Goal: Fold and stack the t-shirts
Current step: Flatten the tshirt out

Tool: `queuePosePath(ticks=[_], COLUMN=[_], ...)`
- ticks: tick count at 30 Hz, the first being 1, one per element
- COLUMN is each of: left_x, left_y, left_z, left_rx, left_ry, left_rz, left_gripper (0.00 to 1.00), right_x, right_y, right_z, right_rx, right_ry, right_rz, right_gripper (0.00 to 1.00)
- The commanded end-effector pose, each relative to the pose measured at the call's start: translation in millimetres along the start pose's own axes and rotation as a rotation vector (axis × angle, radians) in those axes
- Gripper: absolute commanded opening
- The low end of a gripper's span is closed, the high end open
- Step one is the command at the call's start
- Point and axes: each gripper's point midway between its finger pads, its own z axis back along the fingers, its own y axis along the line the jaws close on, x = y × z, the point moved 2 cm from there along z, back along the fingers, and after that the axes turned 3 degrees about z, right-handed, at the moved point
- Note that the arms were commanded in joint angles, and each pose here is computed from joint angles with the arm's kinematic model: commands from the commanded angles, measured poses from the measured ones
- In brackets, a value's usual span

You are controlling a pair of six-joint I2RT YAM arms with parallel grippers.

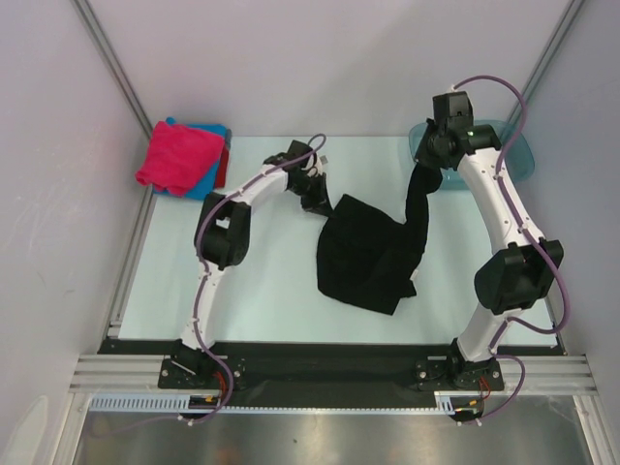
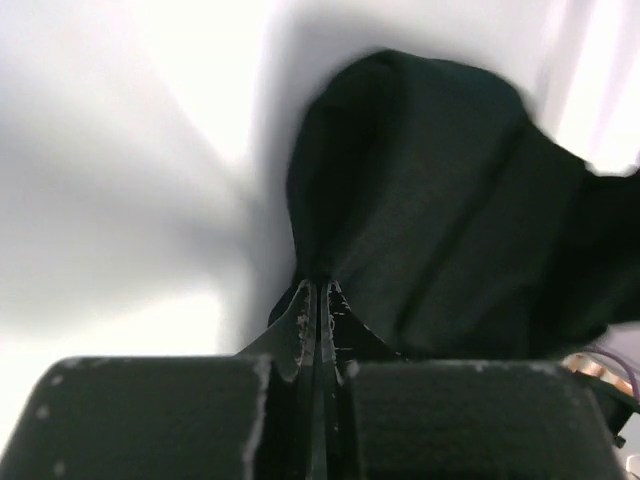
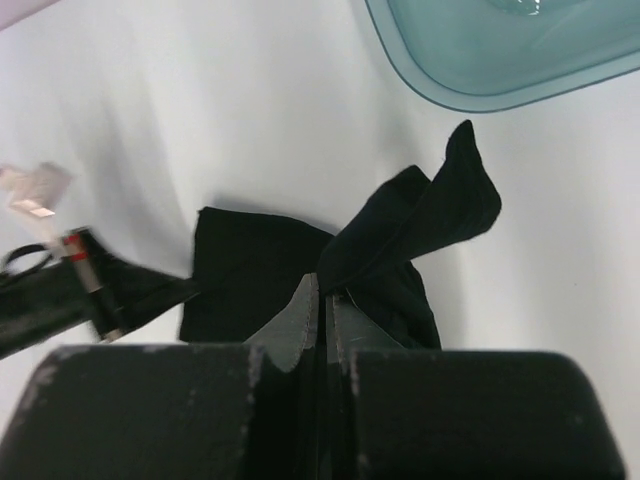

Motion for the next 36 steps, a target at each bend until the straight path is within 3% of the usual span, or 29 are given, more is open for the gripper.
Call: queuePosePath(ticks=[1,9,15,24,28,32,36], left_x=[24.5,0.2,-35.2,-85.2,-97.8,-98.4,-112.4], left_y=[-79.3,-100.4,-99.2,-48.2,-13.4,-9.5,-5.5], left_z=[124.3,247.1,294.0,319.5,337.9,385.7,416.8], left_rx=[-0.014,0.015,0.069,0.276,0.415,0.529,0.605], left_ry=[-0.243,-0.42,-0.439,-0.456,-0.543,-0.735,-0.845], left_rz=[-0.191,-0.161,-0.07,0.161,0.285,0.331,0.41], left_gripper=[0.0,0.0,0.01,0.0,0.0,0.0,0.0], right_x=[6.0,-6.6,-3.0,18.6,33.7,44.9,48.9], right_y=[-15.1,-42.5,-46.5,-49.7,-49.3,-50.8,-46.8], right_z=[2.9,-1.9,-8.6,-23.2,-33.9,-45.5,-57.9], right_rx=[-0.057,-0.142,-0.169,-0.209,-0.206,-0.201,-0.178], right_ry=[-0.022,0.017,0.018,-0.023,-0.049,-0.061,-0.06], right_rz=[0.01,-0.007,-0.012,-0.031,-0.032,-0.051,-0.06], right_gripper=[0.0,0.0,0.0,0.0,0.0,0.0,0.0])
